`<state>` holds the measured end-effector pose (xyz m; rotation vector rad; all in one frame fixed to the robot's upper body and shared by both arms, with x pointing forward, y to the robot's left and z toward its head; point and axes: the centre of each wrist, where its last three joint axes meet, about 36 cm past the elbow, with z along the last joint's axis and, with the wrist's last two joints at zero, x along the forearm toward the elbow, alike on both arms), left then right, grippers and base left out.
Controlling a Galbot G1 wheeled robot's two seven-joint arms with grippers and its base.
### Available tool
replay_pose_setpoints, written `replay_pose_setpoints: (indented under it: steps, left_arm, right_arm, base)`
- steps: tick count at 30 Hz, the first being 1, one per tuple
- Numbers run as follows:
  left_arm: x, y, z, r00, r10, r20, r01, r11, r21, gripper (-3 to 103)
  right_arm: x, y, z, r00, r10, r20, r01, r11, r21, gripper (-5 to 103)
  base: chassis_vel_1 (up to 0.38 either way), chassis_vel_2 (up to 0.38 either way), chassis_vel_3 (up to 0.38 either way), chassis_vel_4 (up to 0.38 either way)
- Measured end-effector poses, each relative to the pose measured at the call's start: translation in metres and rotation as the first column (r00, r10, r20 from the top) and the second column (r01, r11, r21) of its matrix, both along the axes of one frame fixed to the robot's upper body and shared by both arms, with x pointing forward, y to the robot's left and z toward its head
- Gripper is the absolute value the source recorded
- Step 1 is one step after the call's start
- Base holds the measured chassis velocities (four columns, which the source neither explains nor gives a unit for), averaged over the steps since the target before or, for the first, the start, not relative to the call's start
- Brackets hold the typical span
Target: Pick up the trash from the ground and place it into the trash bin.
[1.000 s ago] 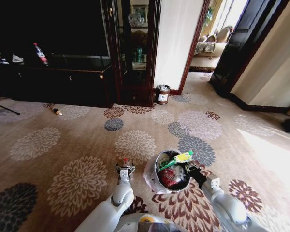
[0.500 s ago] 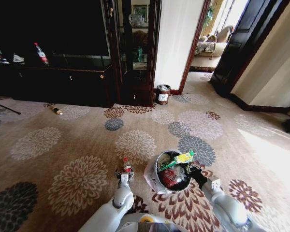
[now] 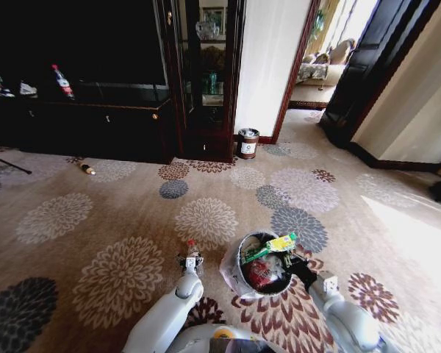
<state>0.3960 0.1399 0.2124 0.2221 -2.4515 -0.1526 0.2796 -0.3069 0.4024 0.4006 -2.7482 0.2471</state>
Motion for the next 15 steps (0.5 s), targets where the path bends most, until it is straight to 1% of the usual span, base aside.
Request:
replay_pose_setpoints:
  steps: [2, 3, 4, 5, 6, 10, 12, 14, 15]
  left_arm:
    - [0.002, 0.002, -0.004, 1.0, -0.004, 0.001, 0.004, 1.0, -0.001, 100]
    - [0.004, 0.004, -0.007, 1.0, -0.007, 0.005, 0.007, 1.0, -0.003, 97]
    - [0.005, 0.005, -0.01, 1.0, -0.009, 0.005, 0.009, 1.0, -0.005, 97]
    - [0.006, 0.006, -0.013, 1.0, -0.011, 0.004, 0.011, 1.0, -0.008, 92]
    - [0.006, 0.006, -0.013, 1.0, -0.011, 0.004, 0.011, 1.0, -0.008, 92]
    - [0.007, 0.007, -0.018, 1.0, -0.015, 0.01, 0.015, 1.0, -0.014, 71]
    - [0.006, 0.008, -0.018, 1.0, -0.018, 0.012, 0.018, 1.0, -0.016, 71]
    - [0.005, 0.009, -0.017, 1.0, -0.024, 0.02, 0.025, 1.0, -0.018, 60]
    - [0.005, 0.009, -0.017, 1.0, -0.024, 0.02, 0.025, 1.0, -0.018, 60]
  right_arm:
    - [0.0, 0.0, 0.0, 1.0, 0.0, -0.001, 0.0, 1.0, 0.0, 2]
    - [0.0, 0.0, 0.0, 1.0, 0.0, -0.002, 0.0, 1.0, -0.001, 2]
    - [0.0, 0.0, 0.0, 1.0, 0.0, -0.002, 0.0, 1.0, 0.0, 2]
    - [0.0, 0.0, 0.0, 1.0, 0.0, -0.002, 0.0, 1.0, 0.0, 2]
    - [0.0, 0.0, 0.0, 1.0, 0.0, -0.002, 0.0, 1.0, 0.0, 2]
    - [0.001, -0.001, 0.001, 1.0, 0.0, 0.0, 0.0, 1.0, -0.001, 2]
    - [0.002, -0.001, 0.002, 1.0, -0.001, 0.002, 0.001, 1.0, -0.002, 2]
    - [0.003, 0.0, 0.001, 1.0, -0.001, 0.001, 0.001, 1.0, -0.002, 2]
    - [0.003, 0.0, 0.001, 1.0, -0.001, 0.001, 0.001, 1.0, -0.002, 2]
  base:
    - [0.0, 0.0, 0.0, 0.0]
    - [0.0, 0.0, 0.0, 0.0]
    - [0.0, 0.0, 0.0, 0.0]
    - [0.0, 0.0, 0.0, 0.0]
    - [0.0, 0.0, 0.0, 0.0]
    - [0.0, 0.0, 0.0, 0.0]
    - [0.0, 0.0, 0.0, 0.0]
    - [0.0, 0.0, 0.0, 0.0]
    - [0.0, 0.0, 0.0, 0.0]
